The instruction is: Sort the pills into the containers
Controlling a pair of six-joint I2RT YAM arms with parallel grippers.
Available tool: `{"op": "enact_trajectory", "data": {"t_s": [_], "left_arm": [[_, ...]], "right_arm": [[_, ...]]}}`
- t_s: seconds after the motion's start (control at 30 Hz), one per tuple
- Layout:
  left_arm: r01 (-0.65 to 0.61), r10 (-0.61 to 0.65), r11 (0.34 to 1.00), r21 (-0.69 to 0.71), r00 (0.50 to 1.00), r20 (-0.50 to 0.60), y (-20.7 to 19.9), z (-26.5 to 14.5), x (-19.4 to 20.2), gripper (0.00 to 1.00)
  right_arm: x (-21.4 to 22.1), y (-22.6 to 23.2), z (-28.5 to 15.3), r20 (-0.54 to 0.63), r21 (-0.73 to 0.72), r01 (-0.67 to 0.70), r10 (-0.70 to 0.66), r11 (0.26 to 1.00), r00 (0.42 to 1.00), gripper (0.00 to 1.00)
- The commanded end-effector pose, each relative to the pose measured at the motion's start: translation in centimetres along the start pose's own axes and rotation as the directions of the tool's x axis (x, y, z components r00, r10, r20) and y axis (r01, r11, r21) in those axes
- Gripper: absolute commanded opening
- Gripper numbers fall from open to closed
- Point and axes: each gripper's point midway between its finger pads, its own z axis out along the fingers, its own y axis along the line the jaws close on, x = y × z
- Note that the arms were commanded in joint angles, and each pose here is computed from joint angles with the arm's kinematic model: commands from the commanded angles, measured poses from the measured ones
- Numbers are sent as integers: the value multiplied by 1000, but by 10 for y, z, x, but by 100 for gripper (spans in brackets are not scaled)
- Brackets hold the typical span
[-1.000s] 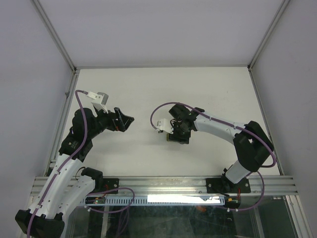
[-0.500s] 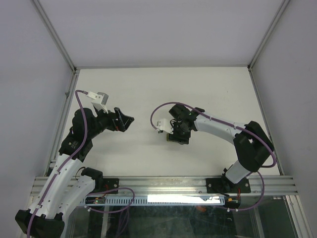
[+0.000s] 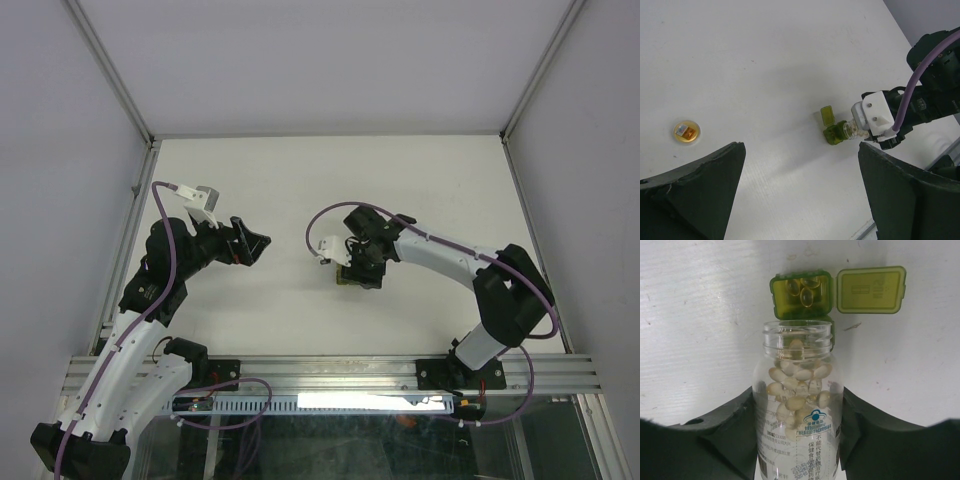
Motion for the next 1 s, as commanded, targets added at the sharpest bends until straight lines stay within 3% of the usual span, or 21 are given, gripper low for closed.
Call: {"op": "enact_trajectory", "data": {"t_s": [0.0, 0.03, 0.13, 0.2, 0.3, 0.37, 0.47, 0.53, 0.63, 0.73, 0.8, 0.9, 0.97], "left_arm": [[-15, 14, 1000, 14, 999, 41, -3, -2, -13, 99], [-16, 15, 1000, 16, 999, 39, -3, -2, -13, 99], [-14, 13, 1000, 14, 999, 37, -3, -2, -12, 99], [-17, 16, 1000, 19, 999, 37, -4, -1, -13, 99], [-14, 13, 1000, 13, 999, 39, -3, -2, -12, 99], [-15, 15, 1000, 17, 999, 37, -3, -1, -12, 99], [-12, 12, 1000, 12, 999, 36, -2, -1, -12, 99], [-14, 13, 1000, 16, 999, 36, -3, -1, -12, 99], [-13, 12, 1000, 14, 999, 38, -3, -2, -12, 99], [-17, 16, 1000, 18, 999, 37, -4, -1, -13, 99], [-14, 13, 1000, 15, 999, 37, -3, -1, -12, 99], [-15, 15, 1000, 18, 999, 35, -3, -1, -12, 99], [-13, 12, 1000, 16, 999, 36, -3, -1, -12, 99]], "right_arm": [[-14, -8, -10, 73, 44, -5, 2, 999, 997, 0], [-14, -16, -11, 76, 86, -1, -5, 996, 997, 0], [-15, -2, -15, 52, -9, -16, 16, 1000, 999, 0], [-13, -15, -11, 68, 88, 6, -12, 996, 998, 0], [-16, -5, -14, 61, 5, -12, 12, 1000, 998, 0], [-13, -15, -10, 69, 82, 5, -11, 997, 998, 0], [-16, -4, -14, 54, -5, -15, 15, 1000, 998, 0], [-16, -14, -12, 86, 84, 9, -16, 996, 996, 0], [-12, -4, -12, 41, -6, -15, 15, 1000, 999, 0], [-11, -13, -11, 66, 80, 4, -10, 997, 998, 0], [-14, 0, -13, 53, -12, -11, 12, 1000, 999, 0], [-10, -12, -12, 61, 80, 5, -10, 997, 998, 0], [-11, -3, -13, 51, 0, -16, 16, 1000, 999, 0]]}}
